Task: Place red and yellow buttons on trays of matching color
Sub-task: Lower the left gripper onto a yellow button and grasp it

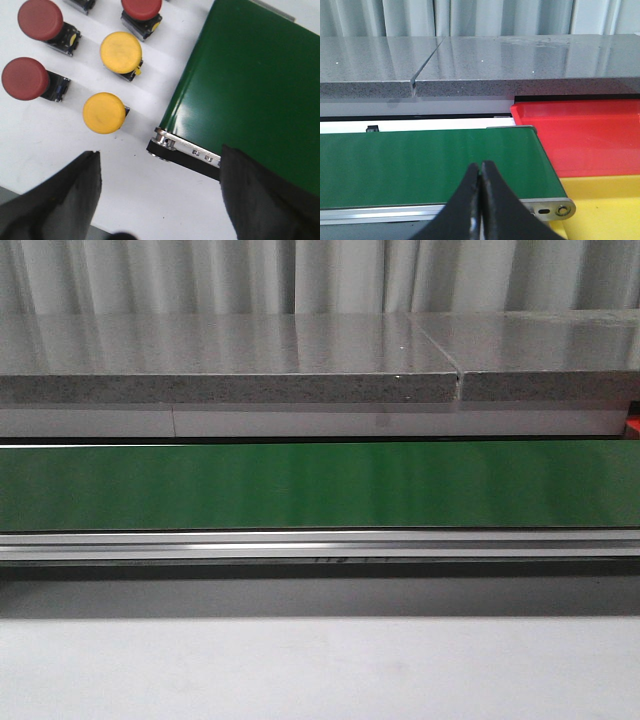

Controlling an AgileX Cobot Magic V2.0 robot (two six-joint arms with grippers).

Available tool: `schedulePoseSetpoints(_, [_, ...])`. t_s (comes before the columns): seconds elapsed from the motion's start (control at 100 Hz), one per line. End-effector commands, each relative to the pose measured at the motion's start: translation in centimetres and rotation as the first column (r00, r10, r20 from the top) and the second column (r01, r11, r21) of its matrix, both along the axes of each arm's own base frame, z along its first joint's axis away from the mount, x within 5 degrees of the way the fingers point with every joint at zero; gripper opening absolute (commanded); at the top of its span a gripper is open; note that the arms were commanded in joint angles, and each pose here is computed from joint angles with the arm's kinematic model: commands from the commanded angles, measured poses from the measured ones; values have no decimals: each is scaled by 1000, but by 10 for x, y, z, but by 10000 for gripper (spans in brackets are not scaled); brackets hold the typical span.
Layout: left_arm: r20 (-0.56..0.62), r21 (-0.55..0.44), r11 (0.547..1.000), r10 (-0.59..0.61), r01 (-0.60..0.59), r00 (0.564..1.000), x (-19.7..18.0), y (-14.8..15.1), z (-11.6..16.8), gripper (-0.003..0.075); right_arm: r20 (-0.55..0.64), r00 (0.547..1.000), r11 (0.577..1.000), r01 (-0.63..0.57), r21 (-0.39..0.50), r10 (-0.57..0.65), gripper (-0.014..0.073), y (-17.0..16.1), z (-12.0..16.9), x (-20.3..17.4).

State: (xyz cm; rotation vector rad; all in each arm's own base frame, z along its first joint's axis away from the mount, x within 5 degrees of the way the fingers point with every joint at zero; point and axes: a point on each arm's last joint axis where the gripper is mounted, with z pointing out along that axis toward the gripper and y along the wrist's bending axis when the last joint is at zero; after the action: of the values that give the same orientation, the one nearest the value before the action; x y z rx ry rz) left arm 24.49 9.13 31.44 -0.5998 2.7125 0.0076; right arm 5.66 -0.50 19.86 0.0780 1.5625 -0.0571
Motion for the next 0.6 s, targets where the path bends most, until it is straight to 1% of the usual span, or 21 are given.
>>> schedulePoseSetpoints(0.0, [1, -30, 999, 12, -12, 1000, 13, 10, 6, 494, 102, 995, 1000, -1, -14, 3, -66, 0, 13, -2])
schedulePoseSetpoints(0.04, [-29, -41, 999, -10, 8, 1000, 21, 14, 1, 494, 102, 995, 1000, -1, -14, 3, -66, 0, 13, -2])
schedulePoseSetpoints(0.09, [-57, -56, 998, -7, 3, 998, 30, 19, -6, 494, 102, 995, 1000, -1, -14, 3, -66, 0, 13, -2])
schedulePoseSetpoints(0.27, [-112, -80, 997, -10, 1, 994, 61, 33, -25, 494, 102, 995, 1000, -1, -14, 3, -66, 0, 13, -2])
schedulePoseSetpoints(0.39, [-174, -104, 995, -17, -1, 985, 74, 39, -39, 494, 102, 995, 1000, -1, -14, 3, -66, 0, 13, -2])
schedulePoseSetpoints(0.59, [-230, -94, 996, -22, 0, 973, 87, 48, -56, 494, 102, 995, 1000, -1, -14, 3, -66, 0, 13, -2])
